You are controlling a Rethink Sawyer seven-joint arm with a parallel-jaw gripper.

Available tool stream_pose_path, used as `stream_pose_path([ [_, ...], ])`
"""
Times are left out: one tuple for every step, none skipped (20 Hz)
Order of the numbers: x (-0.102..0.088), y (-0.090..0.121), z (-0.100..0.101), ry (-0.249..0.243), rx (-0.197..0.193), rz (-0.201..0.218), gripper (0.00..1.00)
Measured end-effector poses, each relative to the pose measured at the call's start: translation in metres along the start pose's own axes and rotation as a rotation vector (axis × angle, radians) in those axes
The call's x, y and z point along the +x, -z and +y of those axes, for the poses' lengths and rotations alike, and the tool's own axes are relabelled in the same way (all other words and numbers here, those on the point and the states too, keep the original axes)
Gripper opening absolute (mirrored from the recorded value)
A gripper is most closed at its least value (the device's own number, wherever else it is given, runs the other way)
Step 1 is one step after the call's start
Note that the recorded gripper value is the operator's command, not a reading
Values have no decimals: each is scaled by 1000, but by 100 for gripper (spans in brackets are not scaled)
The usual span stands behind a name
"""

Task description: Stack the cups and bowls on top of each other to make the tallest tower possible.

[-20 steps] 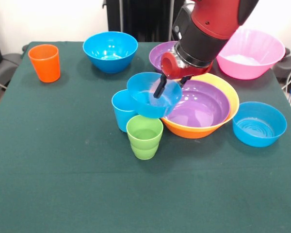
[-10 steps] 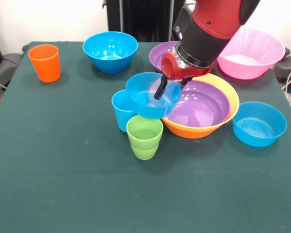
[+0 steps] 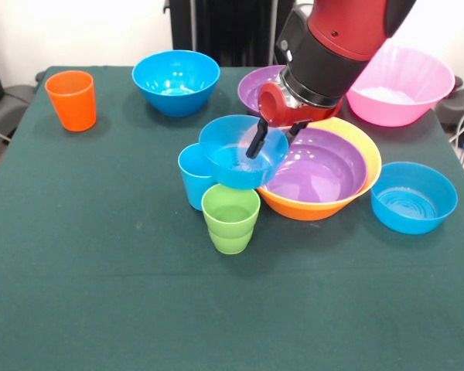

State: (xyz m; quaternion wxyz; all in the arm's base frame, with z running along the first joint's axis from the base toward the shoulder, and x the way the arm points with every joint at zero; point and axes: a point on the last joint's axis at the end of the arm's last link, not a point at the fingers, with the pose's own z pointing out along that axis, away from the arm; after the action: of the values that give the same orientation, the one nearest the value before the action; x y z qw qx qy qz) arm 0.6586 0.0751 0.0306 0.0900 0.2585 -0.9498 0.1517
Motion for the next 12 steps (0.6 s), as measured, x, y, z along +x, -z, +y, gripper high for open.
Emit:
stream_pose_path([
  [0,1,0,-1,-1,1,100],
  [0,1,0,-1,-1,2,100],
  [0,2,0,-1,-1,3,100],
  [1,2,0,-1,-2,5,100],
  [1,2,0,-1,-3,5,100],
  [1,2,0,-1,-3,6,100],
  [1,2,0,-1,-3,6,100],
  [1,2,0,-1,-3,6,100],
  [1,2,0,-1,-3,6,100],
  [1,2,0,-1,-3,6,100],
  [1,2,0,-1,-3,7,100],
  [1,2,0,-1,-3,8,100],
])
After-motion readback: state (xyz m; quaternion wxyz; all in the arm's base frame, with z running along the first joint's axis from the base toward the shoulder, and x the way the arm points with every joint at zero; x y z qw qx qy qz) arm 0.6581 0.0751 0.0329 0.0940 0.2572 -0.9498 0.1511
